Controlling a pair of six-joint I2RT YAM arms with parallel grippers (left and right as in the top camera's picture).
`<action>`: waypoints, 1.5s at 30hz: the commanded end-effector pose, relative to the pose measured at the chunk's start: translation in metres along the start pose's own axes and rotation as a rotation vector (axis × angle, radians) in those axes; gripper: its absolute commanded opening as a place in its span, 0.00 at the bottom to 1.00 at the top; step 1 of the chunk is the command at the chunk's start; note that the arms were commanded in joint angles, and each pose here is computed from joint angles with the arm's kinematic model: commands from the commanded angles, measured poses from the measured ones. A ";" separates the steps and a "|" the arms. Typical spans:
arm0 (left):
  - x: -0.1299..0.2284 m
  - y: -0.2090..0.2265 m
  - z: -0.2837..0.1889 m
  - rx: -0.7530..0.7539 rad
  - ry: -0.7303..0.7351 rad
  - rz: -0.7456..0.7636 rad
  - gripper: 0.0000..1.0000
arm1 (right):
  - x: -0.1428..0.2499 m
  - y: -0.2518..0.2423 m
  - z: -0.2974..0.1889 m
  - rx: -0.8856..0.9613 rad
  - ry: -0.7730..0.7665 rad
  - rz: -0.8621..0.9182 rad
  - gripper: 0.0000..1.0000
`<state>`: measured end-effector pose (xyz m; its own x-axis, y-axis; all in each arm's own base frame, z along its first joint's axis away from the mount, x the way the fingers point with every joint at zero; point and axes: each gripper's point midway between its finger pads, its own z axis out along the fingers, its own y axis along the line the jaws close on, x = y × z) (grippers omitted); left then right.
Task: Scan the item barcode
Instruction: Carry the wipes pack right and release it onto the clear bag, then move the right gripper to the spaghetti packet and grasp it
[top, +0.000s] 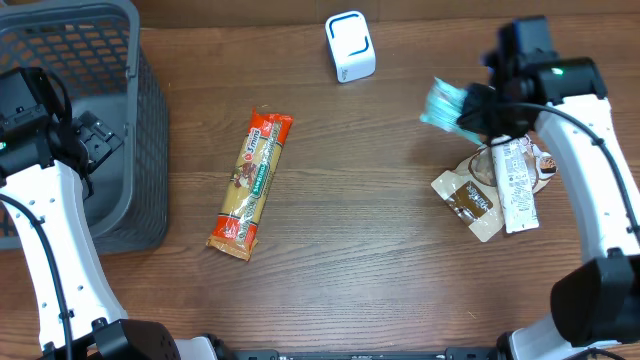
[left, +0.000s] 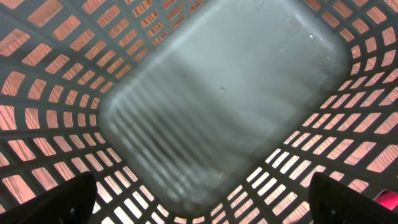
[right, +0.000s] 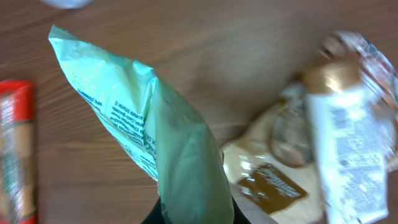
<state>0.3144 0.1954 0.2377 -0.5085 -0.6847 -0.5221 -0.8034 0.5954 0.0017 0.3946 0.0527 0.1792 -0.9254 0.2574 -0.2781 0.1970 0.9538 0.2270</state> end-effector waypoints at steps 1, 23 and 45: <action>0.002 -0.002 0.002 0.006 0.009 -0.014 1.00 | 0.009 -0.043 0.024 0.017 0.039 0.178 0.04; 0.002 -0.002 0.002 0.006 0.009 -0.014 1.00 | 0.058 -0.145 0.078 0.206 0.103 0.357 1.00; 0.002 -0.002 0.002 0.006 0.009 -0.014 1.00 | -0.021 0.036 -0.026 -0.446 -0.001 0.137 1.00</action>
<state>0.3145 0.1954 0.2377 -0.5083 -0.6846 -0.5224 -0.8034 0.5954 0.0015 0.4165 0.0198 0.1997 -0.8475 0.4718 -0.2433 0.3088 0.8110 0.4969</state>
